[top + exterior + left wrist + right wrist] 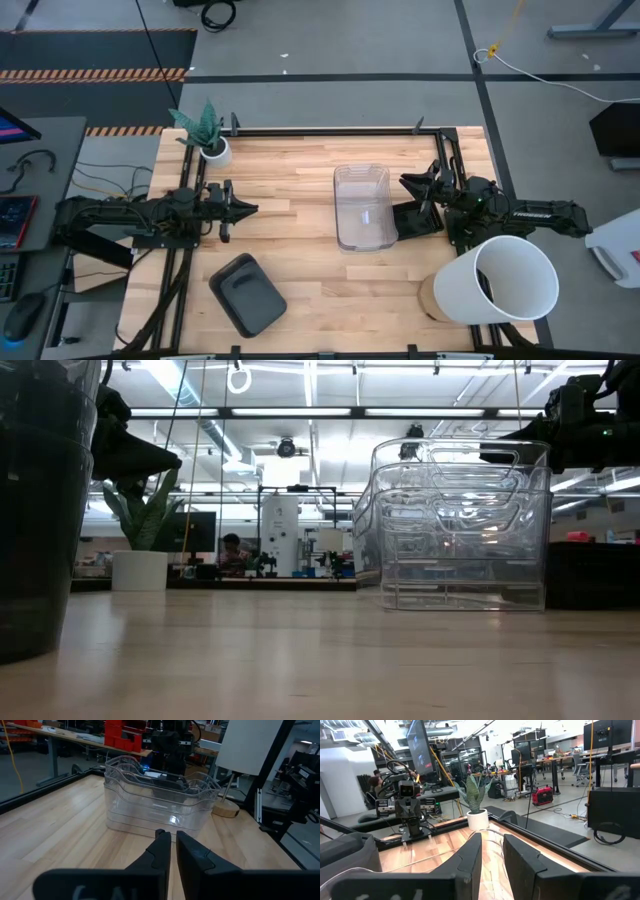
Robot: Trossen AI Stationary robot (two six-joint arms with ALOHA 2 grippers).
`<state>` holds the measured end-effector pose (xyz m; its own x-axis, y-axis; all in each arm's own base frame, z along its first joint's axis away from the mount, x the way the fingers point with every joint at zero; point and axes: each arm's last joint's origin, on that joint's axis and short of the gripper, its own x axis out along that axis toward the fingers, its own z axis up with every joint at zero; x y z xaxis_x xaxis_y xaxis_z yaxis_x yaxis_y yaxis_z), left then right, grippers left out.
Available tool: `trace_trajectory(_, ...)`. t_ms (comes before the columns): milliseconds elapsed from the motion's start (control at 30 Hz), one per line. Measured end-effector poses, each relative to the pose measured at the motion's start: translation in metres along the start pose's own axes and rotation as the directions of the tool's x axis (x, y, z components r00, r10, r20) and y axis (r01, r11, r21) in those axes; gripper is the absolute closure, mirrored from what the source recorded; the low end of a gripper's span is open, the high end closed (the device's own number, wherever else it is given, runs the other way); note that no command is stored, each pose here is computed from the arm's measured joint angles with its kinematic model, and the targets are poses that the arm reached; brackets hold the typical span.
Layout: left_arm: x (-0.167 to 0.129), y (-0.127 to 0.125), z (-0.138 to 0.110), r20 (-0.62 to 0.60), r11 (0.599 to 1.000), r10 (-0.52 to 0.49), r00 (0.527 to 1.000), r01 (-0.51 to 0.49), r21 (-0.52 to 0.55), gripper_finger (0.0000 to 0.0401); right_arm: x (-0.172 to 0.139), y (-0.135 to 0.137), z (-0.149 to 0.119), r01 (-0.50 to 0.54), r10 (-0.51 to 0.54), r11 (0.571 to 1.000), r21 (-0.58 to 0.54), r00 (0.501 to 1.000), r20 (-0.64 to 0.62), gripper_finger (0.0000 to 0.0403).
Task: Stack baskets by color
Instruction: Return to Home Position
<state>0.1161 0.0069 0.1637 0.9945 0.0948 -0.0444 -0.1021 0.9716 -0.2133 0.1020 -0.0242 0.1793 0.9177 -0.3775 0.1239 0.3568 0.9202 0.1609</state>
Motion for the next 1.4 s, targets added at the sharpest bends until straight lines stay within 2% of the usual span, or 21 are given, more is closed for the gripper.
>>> trace_trajectory(300, 0.0, 0.0, 0.0, 0.0, 1.0, 0.0, 1.0, 0.0, 0.0, 0.0376, 0.0, 0.0, 0.0, -0.001, 0.001, 1.0, 0.0, 1.0, 0.0, 0.0317)
trace_trajectory(600, 0.0, 0.0, 0.0, 0.0, 1.0, 0.0, 1.0, 0.0, 0.0, 0.0365, 0.0, 0.0, -0.0002, 0.0, 0.0, 1.0, 0.0, 1.0, -0.001, 0.0317)
trace_trajectory(1400, 0.0, 0.0, 0.0, 0.0, 1.0, 0.0, 1.0, 0.0, 0.0, 0.037, 0.0, 0.0, -0.0001, 0.0, 0.0, 1.0, 0.0, 1.0, 0.0, 0.0317)
